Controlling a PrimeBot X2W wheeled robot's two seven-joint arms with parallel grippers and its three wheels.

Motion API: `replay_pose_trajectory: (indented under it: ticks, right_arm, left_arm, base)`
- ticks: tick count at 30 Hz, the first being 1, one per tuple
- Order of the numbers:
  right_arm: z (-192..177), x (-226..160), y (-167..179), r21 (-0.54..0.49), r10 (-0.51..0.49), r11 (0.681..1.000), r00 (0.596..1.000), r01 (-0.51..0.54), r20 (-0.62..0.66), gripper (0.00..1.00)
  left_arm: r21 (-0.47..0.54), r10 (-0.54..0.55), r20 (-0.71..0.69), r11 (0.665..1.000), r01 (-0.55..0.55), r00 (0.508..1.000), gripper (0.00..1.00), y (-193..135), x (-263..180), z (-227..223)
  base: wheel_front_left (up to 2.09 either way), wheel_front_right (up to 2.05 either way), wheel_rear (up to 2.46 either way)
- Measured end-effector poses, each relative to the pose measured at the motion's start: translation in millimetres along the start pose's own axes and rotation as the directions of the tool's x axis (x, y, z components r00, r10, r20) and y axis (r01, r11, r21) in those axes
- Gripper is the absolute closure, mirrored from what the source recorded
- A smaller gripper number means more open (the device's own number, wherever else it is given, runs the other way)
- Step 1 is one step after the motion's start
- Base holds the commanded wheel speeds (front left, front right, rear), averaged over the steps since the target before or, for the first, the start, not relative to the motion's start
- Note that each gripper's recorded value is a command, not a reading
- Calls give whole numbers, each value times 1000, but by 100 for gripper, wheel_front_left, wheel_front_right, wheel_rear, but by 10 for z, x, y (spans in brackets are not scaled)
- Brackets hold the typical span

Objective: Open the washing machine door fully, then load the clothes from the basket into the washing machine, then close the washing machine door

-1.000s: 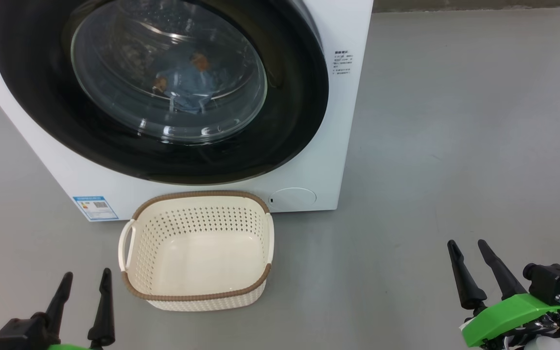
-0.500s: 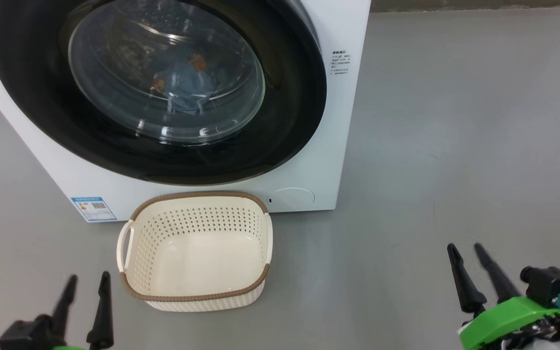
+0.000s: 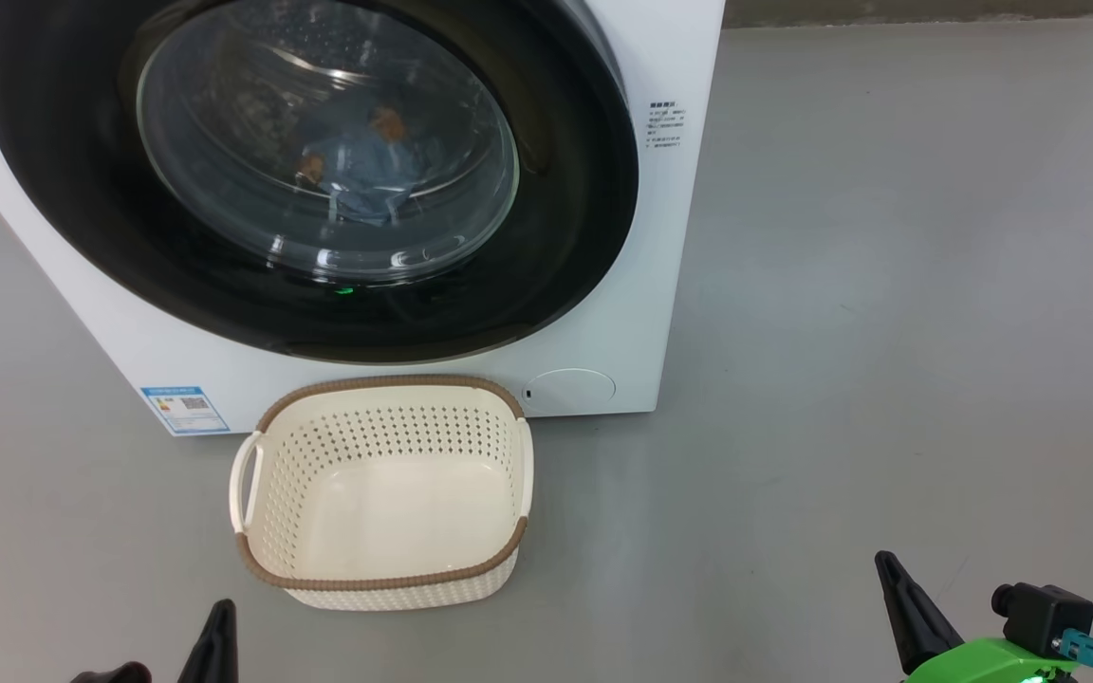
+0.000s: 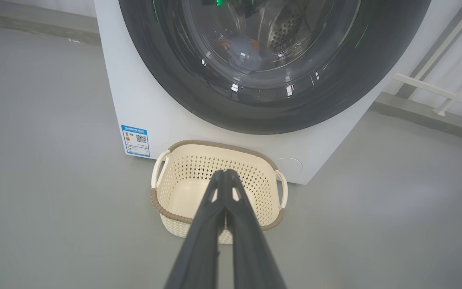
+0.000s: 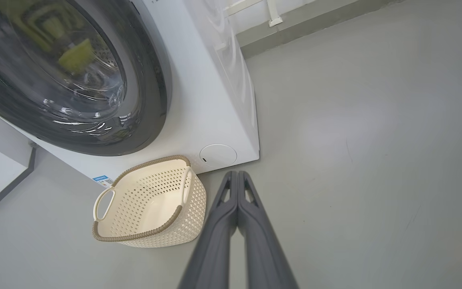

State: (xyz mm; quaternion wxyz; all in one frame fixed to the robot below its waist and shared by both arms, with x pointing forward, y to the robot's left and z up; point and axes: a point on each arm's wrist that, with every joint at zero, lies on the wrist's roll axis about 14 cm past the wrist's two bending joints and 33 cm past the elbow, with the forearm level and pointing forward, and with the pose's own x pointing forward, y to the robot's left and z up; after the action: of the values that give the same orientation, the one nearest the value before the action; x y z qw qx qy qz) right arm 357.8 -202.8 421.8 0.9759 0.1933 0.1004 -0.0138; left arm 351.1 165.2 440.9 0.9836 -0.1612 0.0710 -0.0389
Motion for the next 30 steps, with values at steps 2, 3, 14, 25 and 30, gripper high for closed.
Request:
replay_pose_trajectory:
  ticks: [2, 3, 14, 25, 30]
  right_arm:
    - [6, 3, -2, 19, -4, 1000, 1000, 4, 0, 100]
    - [8, 4, -2, 25, -5, 1000, 1000, 5, 0, 100]
    - [57, 22, -7, 137, -24, 990, 1000, 23, 7, 100]
    - [103, 38, 11, 246, -35, 969, 999, 31, 13, 100]
    - [133, 43, 0, 300, -44, 953, 999, 36, 20, 100]
  left_arm:
    - [-16, 5, -4, 1000, -6, 1000, 100, 11, -1, -3]
    - [-27, 9, -3, 1000, -9, 1000, 100, 17, -2, -1]
    - [-138, 40, -11, 990, -41, 999, 100, 67, 5, 9]
    - [-261, 70, -15, 963, -72, 997, 100, 117, 3, 23]
    - [-313, 78, -20, 946, -80, 997, 100, 128, 9, 28]
  base:
    - [0, 0, 0]
    - [0, 0, 0]
    - [0, 0, 0]
    - [0, 0, 0]
    - [0, 0, 0]
